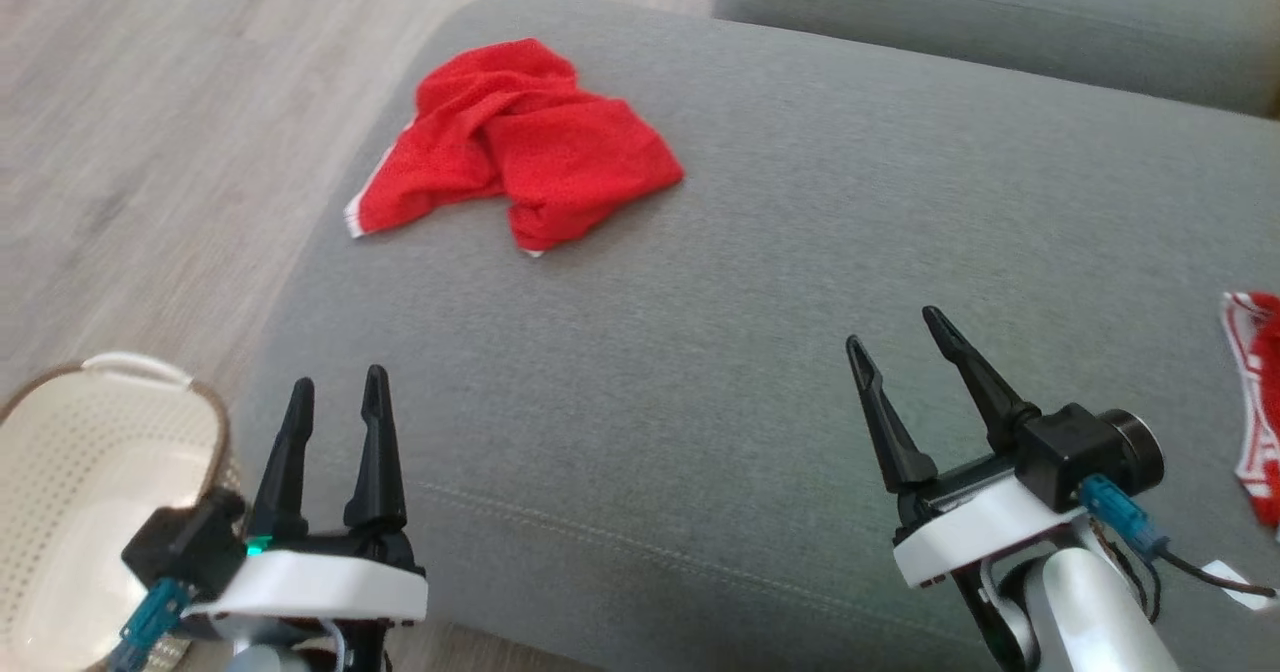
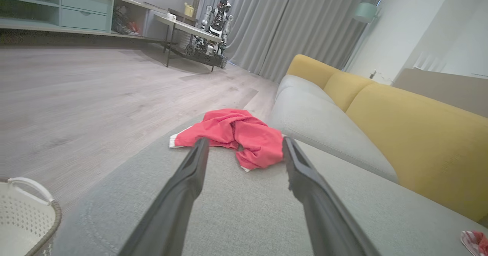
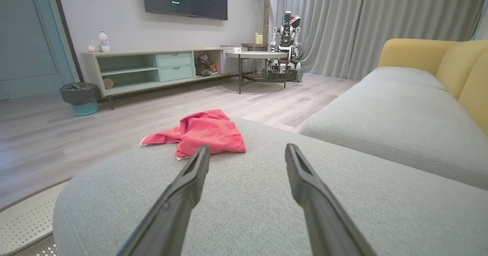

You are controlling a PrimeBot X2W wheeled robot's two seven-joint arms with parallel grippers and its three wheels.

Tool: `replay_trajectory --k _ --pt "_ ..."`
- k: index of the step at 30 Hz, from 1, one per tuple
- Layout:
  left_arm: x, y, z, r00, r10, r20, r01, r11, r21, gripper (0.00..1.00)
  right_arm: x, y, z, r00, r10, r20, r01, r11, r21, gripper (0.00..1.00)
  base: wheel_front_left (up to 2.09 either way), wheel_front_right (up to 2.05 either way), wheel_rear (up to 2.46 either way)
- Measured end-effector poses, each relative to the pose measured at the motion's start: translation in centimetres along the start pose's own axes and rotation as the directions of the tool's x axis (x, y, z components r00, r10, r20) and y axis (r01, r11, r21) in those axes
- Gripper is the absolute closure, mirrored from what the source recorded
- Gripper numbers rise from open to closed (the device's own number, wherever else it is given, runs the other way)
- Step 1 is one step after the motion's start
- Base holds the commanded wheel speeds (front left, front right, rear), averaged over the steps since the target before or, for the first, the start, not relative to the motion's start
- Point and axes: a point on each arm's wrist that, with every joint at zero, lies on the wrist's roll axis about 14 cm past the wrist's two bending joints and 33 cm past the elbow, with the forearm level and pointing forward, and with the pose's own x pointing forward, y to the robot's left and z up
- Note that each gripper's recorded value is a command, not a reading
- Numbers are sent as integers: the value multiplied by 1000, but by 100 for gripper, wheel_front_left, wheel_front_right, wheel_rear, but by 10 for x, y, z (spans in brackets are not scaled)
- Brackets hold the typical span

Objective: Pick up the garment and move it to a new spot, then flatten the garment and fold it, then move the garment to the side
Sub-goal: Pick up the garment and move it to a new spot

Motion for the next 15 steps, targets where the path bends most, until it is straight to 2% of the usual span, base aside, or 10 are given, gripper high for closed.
replay_trajectory --k 9,15 --pt "-1 22 3 998 67 6 -67 998 20 0 6 10 -12 999 38 -24 -37 999 17 0 0 0 0" --pt "33 35 -5 998 55 -26 -53 997 60 0 15 -4 -23 999 17 -38 -17 1000 -2 0 0 0 0"
